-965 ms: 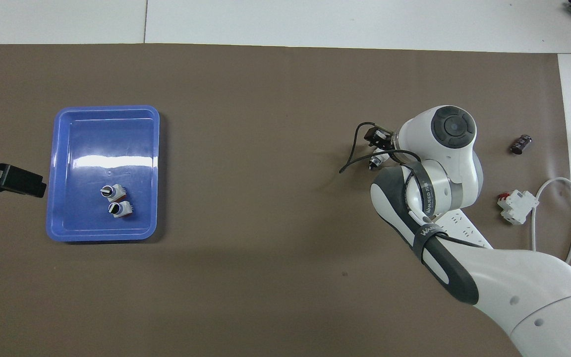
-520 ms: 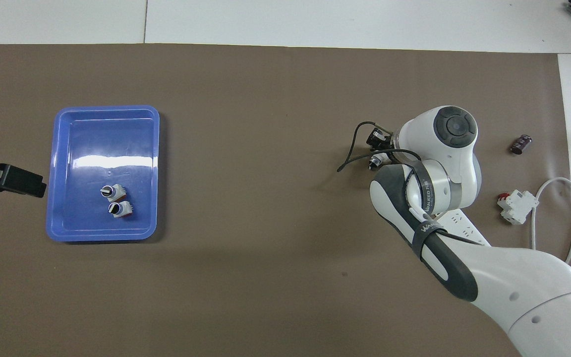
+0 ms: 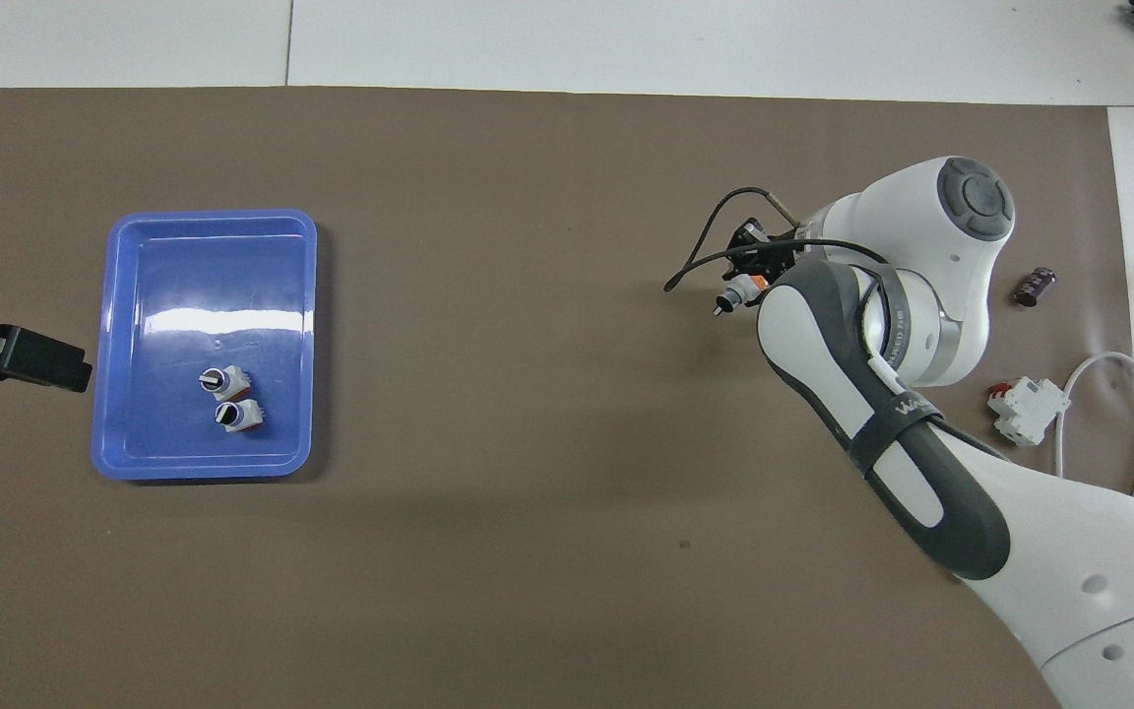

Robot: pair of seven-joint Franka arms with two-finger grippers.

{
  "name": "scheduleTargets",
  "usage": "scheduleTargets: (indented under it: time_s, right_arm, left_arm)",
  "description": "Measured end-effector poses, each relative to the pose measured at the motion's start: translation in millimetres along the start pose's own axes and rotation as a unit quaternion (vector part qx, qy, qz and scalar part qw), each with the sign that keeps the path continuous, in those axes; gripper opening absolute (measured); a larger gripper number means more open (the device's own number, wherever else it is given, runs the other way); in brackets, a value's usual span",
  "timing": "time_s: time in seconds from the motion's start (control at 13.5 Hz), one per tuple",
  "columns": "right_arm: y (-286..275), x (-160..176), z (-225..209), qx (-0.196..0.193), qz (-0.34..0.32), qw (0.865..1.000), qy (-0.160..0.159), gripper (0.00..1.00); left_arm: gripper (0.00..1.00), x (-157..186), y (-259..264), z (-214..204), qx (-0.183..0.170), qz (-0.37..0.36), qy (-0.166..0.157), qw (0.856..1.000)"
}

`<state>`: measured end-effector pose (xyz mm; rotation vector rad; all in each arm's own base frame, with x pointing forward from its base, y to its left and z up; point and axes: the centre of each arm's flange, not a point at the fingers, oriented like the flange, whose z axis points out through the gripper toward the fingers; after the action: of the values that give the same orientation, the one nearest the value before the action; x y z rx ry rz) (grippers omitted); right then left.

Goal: Turn and place switch with both arms
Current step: 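Lift the switch with the right gripper while the left gripper approaches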

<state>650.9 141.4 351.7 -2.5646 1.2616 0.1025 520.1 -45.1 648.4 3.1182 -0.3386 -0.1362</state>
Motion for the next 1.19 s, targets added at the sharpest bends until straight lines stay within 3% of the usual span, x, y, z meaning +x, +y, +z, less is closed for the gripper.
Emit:
scheduleTargets:
  time_s: [0.15,0.3,0.59,0.82,0.96,1.19]
  right_arm:
    - [-13,-14,-26,0.013,0.080,0.996,-0.021,0.41]
    - [-35,-43,-52,0.034,0.154,0.985,-0.066,0.41]
    - [-84,-106,-104,0.086,0.295,0.934,-0.180,0.41]
    - [-104,-145,-122,0.085,0.351,0.901,-0.240,0.41]
    - [-110,-162,-124,0.075,0.381,0.884,-0.263,0.41]
    - [-112,-173,-121,0.067,0.384,0.879,-0.273,0.41]
  left_arm:
    - [1.00,0,0,0,0.000,0.000,0.000,1.000]
    - [1.00,0,0,0,0.000,0.000,0.000,1.000]
    - [1.00,0,0,0,0.000,0.000,0.000,1.000]
    - [1.00,0,0,0,0.000,0.000,0.000,1.000]
    - [1.00,0,0,0,0.000,0.000,-0.001,1.000]
    - [1.00,-2,0,2,-0.001,0.000,-0.009,1.000]
